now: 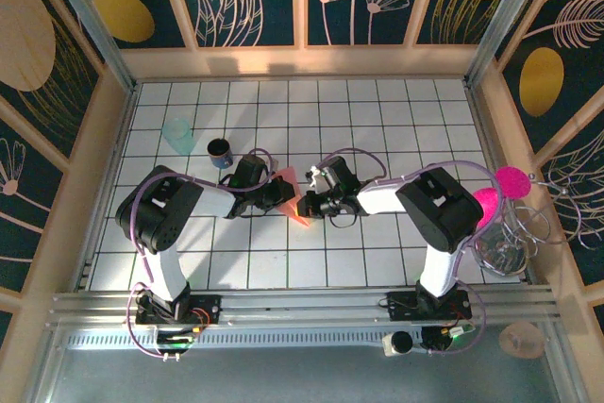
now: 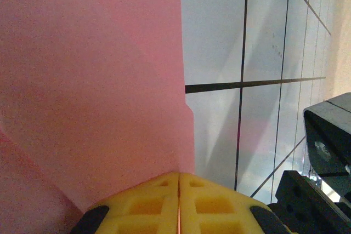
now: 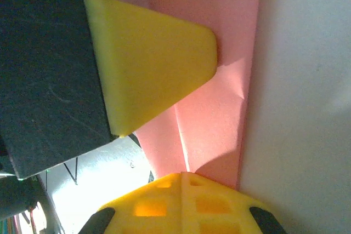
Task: Fold a paper plane with a square sheet of paper (pick it up from the middle)
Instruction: Fourth fold the wing at the center of the table.
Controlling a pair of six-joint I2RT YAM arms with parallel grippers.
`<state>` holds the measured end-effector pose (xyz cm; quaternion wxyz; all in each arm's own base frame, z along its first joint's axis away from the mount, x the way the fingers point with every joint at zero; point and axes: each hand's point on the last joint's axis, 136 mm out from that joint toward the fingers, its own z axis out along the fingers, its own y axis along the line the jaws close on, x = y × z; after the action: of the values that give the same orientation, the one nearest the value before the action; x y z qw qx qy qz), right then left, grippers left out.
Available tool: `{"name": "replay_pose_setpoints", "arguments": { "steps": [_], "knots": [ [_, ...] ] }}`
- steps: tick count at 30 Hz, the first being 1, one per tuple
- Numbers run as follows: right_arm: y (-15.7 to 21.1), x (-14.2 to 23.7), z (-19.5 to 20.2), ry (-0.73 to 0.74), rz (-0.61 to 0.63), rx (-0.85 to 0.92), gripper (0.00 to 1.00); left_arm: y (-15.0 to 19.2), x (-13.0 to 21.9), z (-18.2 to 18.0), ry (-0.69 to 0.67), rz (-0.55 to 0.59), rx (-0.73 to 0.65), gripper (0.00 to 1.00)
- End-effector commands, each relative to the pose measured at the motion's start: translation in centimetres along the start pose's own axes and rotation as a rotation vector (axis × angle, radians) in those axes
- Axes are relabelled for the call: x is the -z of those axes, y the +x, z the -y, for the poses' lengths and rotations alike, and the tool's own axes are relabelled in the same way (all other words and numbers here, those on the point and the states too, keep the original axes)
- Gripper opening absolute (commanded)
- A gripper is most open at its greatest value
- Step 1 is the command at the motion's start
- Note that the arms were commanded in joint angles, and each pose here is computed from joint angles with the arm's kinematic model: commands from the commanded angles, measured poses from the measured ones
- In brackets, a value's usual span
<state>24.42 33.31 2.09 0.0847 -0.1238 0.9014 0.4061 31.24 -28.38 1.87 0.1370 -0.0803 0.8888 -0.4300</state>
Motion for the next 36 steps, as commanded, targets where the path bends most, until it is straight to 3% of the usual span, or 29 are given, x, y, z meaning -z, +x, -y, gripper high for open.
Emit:
{"name": "replay_pose_setpoints", "arguments": {
  "steps": [1,13,18,25,30,36],
  "knots": [
    [0.8,-0.6,0.7,0.041,-0.041,0.008,0.0,0.9,-0.5,-2.4,-0.083,-0.037,0.025,0.1],
    [3.3,-0.7,2.4,0.146,-0.137,0.015,0.0,1.6,-0.6,-5.4,-0.213,-0.061,0.048,0.09],
    [5.0,0.6,2.3,0.155,-0.158,0.019,0.0,2.0,-0.3,-7.0,-0.284,-0.059,0.052,0.09],
    [7.7,2.7,2.4,0.154,-0.184,0.005,0.0,2.1,-0.3,-7.1,-0.282,-0.06,0.058,0.08],
    [6.8,4.3,1.0,0.126,-0.112,0.024,0.0,1.7,-0.3,-6.0,-0.244,-0.054,0.043,0.08],
    [1.5,5.8,-2.2,0.079,0.09,0.102,0.0,1.2,-0.3,-4.3,-0.174,-0.044,0.036,0.08]
  ]
}}
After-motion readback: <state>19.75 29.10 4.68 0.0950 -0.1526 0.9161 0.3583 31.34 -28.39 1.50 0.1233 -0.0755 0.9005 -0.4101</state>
